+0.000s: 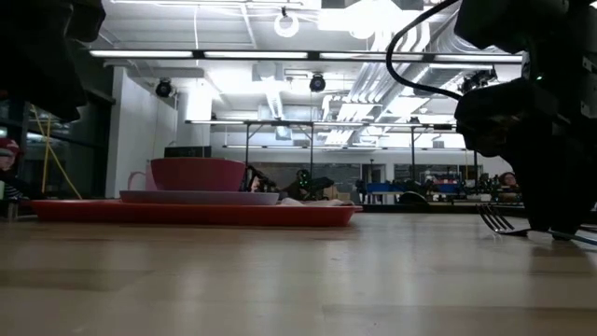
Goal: Set up tray
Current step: Put the blue fork on the brown napkin on the red tray
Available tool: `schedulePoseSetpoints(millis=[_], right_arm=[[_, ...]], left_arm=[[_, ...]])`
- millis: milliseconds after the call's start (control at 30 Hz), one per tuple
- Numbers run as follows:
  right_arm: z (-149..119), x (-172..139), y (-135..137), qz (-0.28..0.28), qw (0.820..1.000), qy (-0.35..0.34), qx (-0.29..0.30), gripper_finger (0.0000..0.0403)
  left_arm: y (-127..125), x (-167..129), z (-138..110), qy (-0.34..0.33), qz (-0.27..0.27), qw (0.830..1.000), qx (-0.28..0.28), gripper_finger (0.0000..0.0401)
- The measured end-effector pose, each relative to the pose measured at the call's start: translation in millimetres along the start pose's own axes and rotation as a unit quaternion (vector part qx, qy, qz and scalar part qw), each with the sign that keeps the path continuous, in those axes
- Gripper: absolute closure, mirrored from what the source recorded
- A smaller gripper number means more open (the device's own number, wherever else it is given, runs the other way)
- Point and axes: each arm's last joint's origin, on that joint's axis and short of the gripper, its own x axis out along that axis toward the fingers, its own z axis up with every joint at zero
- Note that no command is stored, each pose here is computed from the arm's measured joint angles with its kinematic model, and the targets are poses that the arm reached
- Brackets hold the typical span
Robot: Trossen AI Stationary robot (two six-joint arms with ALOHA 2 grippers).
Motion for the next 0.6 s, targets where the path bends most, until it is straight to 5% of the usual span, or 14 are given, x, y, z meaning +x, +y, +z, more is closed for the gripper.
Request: schedulePoseSetpoints(millis=[333, 600], right_arm=[[8.1, 0.0, 3.3, -0.022, 0.999, -0.028, 0.007, 0.0290], [8.9, 3.4, 2.0, -0.037, 0.999, -0.034, 0.006, 0.0330]], left_arm=[[0.2, 0.1, 0.0, -0.001, 0.001, 1.000, 0.001, 0.0272], [0.7, 0.1, 0.5, -0.010, 0.003, 1.000, 0.007, 0.0272]])
